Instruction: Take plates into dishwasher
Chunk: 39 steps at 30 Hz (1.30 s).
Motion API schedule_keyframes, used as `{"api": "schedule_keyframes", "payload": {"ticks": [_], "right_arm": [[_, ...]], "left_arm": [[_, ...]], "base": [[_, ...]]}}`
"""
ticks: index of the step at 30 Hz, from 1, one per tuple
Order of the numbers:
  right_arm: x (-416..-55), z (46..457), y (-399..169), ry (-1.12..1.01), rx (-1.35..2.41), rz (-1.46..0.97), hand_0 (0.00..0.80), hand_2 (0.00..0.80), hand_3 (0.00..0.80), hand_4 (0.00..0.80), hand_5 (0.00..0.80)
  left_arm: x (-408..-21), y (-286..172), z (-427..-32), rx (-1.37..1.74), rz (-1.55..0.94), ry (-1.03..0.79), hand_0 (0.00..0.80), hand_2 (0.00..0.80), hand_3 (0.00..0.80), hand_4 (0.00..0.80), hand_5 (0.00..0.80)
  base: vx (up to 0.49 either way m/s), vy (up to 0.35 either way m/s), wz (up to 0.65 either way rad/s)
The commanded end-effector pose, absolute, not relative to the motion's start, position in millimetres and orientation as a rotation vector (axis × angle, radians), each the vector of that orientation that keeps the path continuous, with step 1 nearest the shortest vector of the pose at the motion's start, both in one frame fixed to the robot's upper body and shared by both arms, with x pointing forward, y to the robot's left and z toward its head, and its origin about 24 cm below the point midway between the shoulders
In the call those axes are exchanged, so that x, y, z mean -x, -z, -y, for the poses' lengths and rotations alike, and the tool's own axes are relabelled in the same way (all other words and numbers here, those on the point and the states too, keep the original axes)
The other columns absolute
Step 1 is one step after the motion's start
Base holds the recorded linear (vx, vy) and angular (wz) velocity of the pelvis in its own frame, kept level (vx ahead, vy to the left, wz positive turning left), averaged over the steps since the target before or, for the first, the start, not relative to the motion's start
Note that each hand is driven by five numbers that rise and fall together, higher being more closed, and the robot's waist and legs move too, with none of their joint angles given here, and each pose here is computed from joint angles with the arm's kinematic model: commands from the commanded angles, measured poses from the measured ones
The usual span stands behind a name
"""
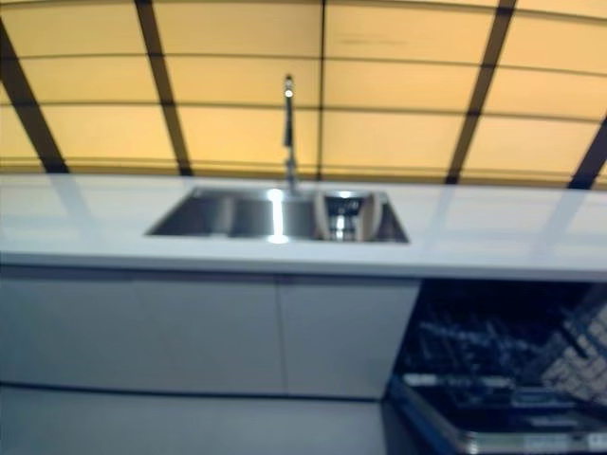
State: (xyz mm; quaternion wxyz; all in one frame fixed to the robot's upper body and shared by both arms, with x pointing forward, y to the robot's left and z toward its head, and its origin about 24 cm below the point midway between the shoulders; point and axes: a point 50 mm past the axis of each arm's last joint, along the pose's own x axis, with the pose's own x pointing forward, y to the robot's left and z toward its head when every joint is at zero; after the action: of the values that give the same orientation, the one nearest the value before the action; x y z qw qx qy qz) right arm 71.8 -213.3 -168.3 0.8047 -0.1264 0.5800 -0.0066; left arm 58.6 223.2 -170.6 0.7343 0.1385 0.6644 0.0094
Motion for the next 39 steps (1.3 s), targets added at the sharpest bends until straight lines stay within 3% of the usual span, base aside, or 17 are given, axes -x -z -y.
{"api": "schedule_keyframes", "payload": {"ticks": [1, 19, 24, 33, 35, 39], "right_arm": [[-92, 217, 164, -0.01, 0.317, -1.184, 0.0, 0.0, 0.0, 0.0, 0.0], [-89, 212, 166, -0.062, 0.293, -1.23, 0.0, 0.0, 0.0, 0.0, 0.0], [-92, 207, 166, -0.168, 0.291, -1.231, 0.0, 0.0, 0.0, 0.0, 0.0], [-145, 178, 139, -0.601, 0.108, -0.956, 0.0, 0.0, 0.0, 0.0, 0.0], [-177, 161, 107, -0.76, 0.103, -0.754, 0.0, 0.0, 0.0, 0.0, 0.0], [-215, 160, 49, -0.837, 0.105, -0.471, 0.0, 0.0, 0.0, 0.0, 0.0]], "left_arm": [[-73, 171, -213, -0.285, -1.443, 0.001, 0.0, 0.0, 0.0, 0.0, 0.0], [-74, 171, -210, -0.3, -1.436, 0.016, 0.0, 0.0, 0.0, 0.0, 0.0], [-76, 171, -210, -0.308, -1.433, 0.022, 0.0, 0.0, 0.0, 0.0, 0.0], [-83, 167, -225, -0.378, -1.418, 0.047, 0.0, 0.0, 0.0, 0.0, 0.0], [-82, 165, -233, -0.399, -1.412, 0.043, 0.0, 0.0, 0.0, 0.0, 0.0], [-79, 163, -243, -0.4, -1.409, 0.02, 0.0, 0.0, 0.0, 0.0, 0.0]], "base": [[0.0, 0.0, 0.0], [0.0, 0.0, 0.0], [0.0, 0.0, 0.0], [-0.003, -0.046, 0.02], [-0.017, -0.082, 0.02], [-0.02, -0.058, 0.03]]}}
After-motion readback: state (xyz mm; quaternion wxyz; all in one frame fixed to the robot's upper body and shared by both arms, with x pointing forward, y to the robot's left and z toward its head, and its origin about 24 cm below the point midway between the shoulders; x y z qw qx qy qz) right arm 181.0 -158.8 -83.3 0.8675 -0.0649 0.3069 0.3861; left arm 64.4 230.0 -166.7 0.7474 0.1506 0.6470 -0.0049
